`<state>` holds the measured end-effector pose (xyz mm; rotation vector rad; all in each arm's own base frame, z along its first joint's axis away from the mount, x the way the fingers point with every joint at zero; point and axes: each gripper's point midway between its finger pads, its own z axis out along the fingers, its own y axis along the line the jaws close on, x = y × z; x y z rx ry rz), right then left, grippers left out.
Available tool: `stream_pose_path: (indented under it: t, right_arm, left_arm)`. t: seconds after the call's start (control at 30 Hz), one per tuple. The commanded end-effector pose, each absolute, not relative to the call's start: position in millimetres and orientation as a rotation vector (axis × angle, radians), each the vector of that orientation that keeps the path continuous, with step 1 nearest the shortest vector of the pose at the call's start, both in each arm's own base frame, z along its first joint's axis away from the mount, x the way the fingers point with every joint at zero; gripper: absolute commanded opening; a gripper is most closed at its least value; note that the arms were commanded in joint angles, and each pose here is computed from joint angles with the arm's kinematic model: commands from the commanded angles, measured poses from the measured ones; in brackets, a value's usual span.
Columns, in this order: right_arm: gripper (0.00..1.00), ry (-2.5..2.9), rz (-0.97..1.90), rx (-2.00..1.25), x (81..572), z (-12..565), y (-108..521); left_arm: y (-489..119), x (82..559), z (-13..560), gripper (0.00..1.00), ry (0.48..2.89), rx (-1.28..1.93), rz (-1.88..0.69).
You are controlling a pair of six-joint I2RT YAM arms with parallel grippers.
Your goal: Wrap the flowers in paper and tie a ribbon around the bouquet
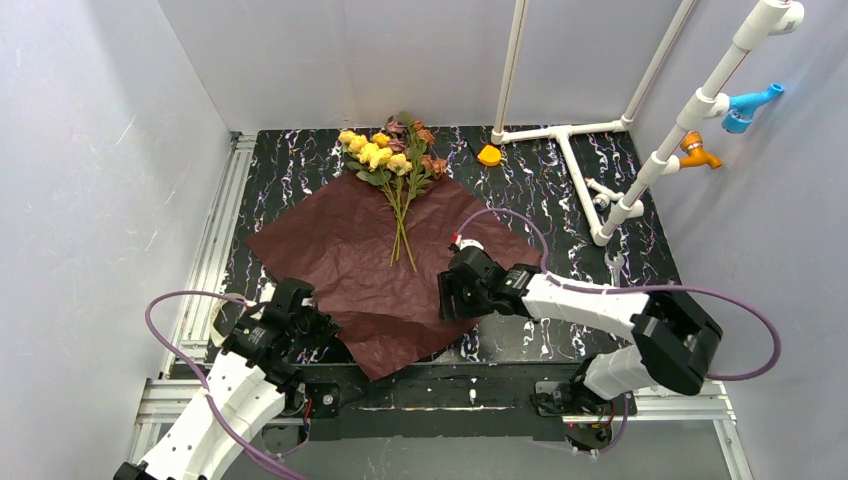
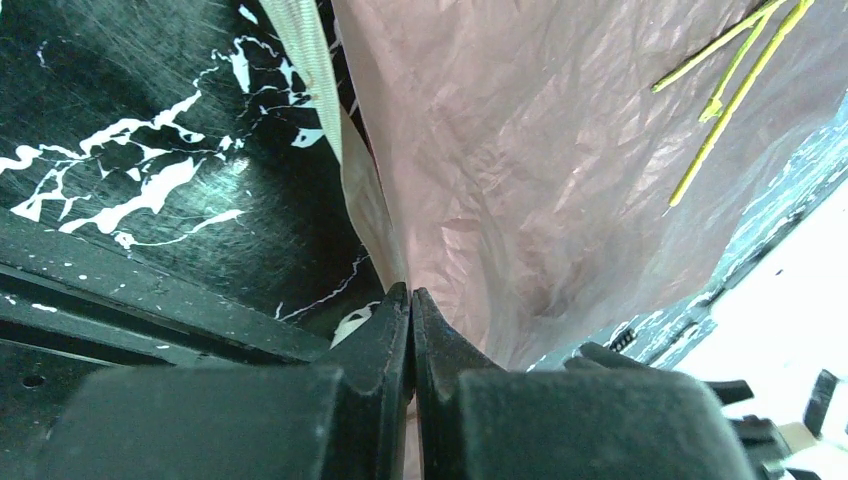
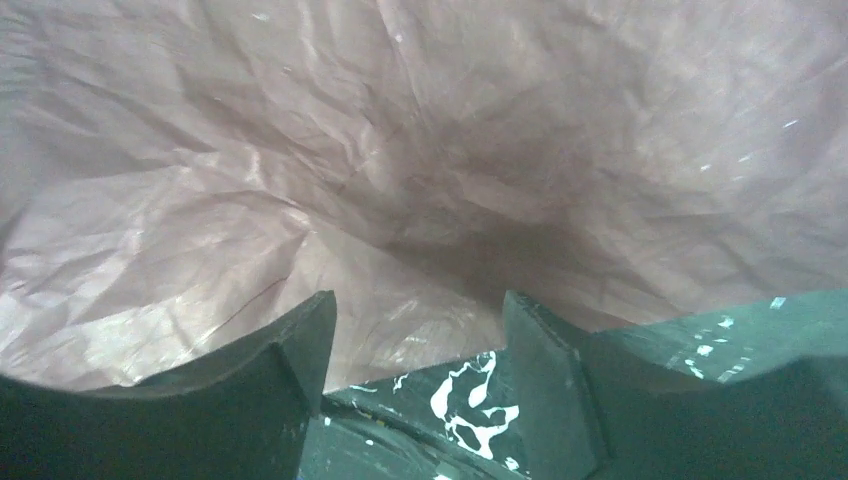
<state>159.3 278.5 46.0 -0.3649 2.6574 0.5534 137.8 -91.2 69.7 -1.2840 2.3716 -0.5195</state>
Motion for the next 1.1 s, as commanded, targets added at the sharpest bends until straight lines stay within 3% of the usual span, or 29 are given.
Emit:
stream_pose_path:
  t: [0.0,0.27,0.47,0.93,1.07]
  right_arm:
    - [0.74,2.497,0.550,-0.373,181.3,104.1,276.8]
    - [0.86,2.221,0.733,-0.605,172.7,164.5,279.9]
    - [0.96,2.070,0.838,-0.885,149.1,164.2,286.6]
    - [0.94,1.948,0.833,-0.995,178.3,147.0,334.7]
    - [0.89,1.980,0.807,-1.005,186.8,132.9,344.4]
  left_arm:
    - [-93.3,151.1,85.8,0.00,2.328,-1.321,-0.521]
    - [-100.9,174.0,101.7,0.00,2.341,-1.324,-0.480]
    - [-103.2,186.8,111.4,0.00,2.349,-1.317,-0.459]
    - [-107.2,206.9,106.5,0.00,2.367,-1.287,-0.451]
    - [-105.8,210.6,105.8,0.00,2.366,-1.282,-0.449]
